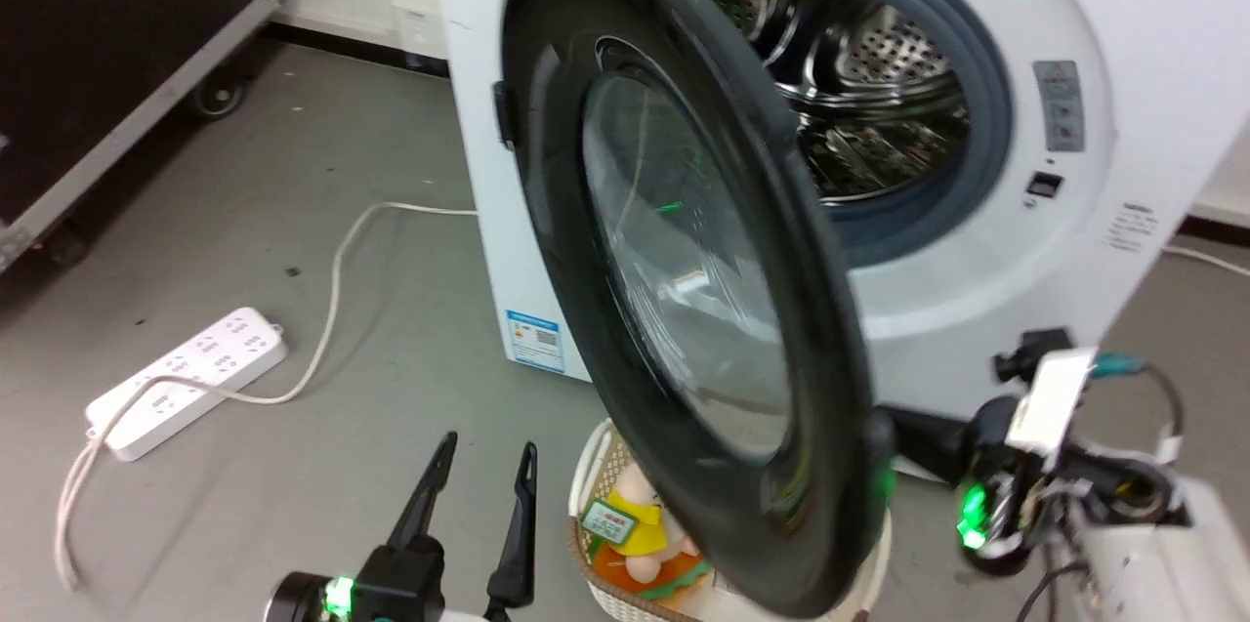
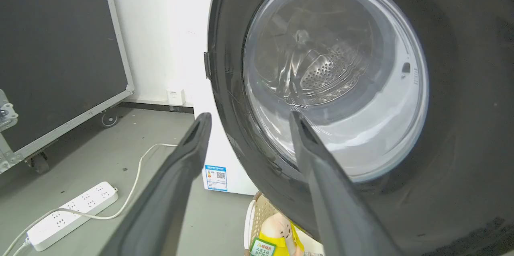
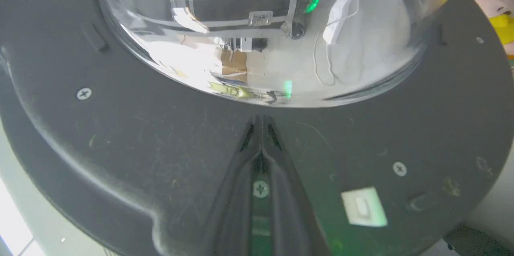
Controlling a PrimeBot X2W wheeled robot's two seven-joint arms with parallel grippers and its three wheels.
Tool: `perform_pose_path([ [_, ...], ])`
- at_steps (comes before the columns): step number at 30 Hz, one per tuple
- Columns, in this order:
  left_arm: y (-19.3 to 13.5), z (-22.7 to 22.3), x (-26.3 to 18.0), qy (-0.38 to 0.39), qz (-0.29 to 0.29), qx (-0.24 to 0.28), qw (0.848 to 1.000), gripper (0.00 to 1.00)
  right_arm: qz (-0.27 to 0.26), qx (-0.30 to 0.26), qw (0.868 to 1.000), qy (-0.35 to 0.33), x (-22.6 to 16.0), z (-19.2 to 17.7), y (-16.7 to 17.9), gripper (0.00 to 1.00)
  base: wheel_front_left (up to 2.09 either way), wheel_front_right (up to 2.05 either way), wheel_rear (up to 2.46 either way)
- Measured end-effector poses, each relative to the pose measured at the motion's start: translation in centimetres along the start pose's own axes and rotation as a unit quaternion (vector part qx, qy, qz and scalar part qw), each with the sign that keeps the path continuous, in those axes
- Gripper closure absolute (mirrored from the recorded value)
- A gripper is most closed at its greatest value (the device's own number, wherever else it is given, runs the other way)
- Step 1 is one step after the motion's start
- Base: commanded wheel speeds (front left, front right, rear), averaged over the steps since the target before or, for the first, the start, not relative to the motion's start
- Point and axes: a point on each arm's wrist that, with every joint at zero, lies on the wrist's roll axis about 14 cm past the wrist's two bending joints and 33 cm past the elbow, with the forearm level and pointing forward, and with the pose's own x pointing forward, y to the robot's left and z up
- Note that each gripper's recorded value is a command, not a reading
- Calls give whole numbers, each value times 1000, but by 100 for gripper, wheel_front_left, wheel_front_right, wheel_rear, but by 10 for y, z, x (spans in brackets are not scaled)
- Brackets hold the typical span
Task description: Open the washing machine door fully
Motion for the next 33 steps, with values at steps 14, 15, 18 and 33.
perform_pose_path([
  [14,24,-8,-34,16,44,-1,999,0,49,-13,991,125,58,-106,14,100,0,0,0],
  [15,24,-8,-34,16,44,-1,999,0,49,-13,991,125,58,-106,14,100,0,0,0],
  [18,29,-9,-37,18,52,0,998,0,53,-13,990,132,66,-116,17,100,0,0,0],
  [33,25,-8,-26,15,40,1,999,0,51,-100,993,-44,33,-45,34,0,0,0,0],
])
